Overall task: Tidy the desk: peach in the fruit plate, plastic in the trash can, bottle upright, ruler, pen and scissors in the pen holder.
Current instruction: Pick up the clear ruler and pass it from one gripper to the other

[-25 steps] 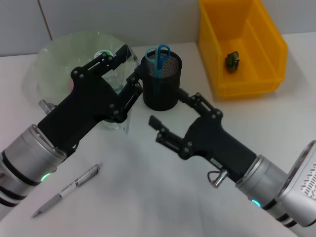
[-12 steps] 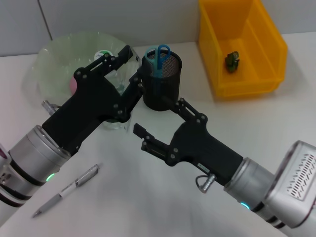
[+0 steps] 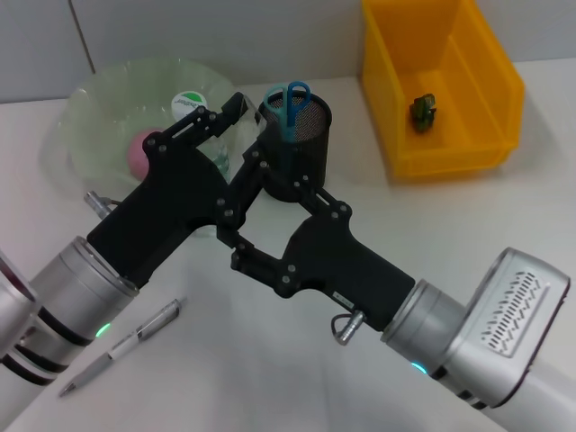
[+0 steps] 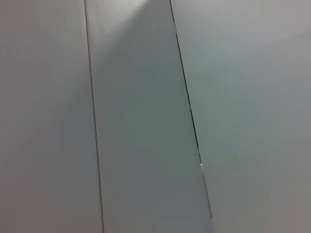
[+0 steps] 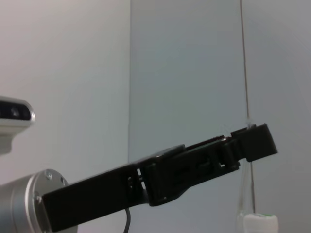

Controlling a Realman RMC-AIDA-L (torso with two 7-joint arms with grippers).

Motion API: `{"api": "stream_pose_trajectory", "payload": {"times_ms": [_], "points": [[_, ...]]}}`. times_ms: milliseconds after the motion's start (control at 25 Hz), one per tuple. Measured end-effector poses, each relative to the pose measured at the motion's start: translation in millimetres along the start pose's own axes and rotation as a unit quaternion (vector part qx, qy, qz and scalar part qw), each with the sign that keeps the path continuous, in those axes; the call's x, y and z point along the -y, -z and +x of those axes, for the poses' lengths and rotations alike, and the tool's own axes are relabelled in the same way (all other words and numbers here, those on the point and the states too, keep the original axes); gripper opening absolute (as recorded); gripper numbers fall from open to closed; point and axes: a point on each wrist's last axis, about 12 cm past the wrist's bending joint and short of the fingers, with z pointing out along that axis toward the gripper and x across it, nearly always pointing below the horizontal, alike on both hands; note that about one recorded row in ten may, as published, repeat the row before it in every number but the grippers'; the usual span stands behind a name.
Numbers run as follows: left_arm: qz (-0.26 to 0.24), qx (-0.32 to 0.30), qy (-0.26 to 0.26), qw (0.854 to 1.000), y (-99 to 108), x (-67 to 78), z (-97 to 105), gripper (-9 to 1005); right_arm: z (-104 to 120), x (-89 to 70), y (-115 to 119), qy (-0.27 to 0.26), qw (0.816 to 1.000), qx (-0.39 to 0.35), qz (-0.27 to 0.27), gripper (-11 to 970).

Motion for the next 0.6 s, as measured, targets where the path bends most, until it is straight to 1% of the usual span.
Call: {"api": "stream_pose_trajectory", "payload": {"times_ms": [360,600], "points": [[-0.003,-0.004,0.001,1.000,0.7,2.5,1.7,390,-1.7,-0.3,-5.8,-0.002,1.000,0.002,0.005,810],[-0.004,-0.003,-0.010,1.000,1.0,2.4,1.3,390,-2.3,-2.0,-7.5,-0.014,1.000,0.002,0.015,809]]}}
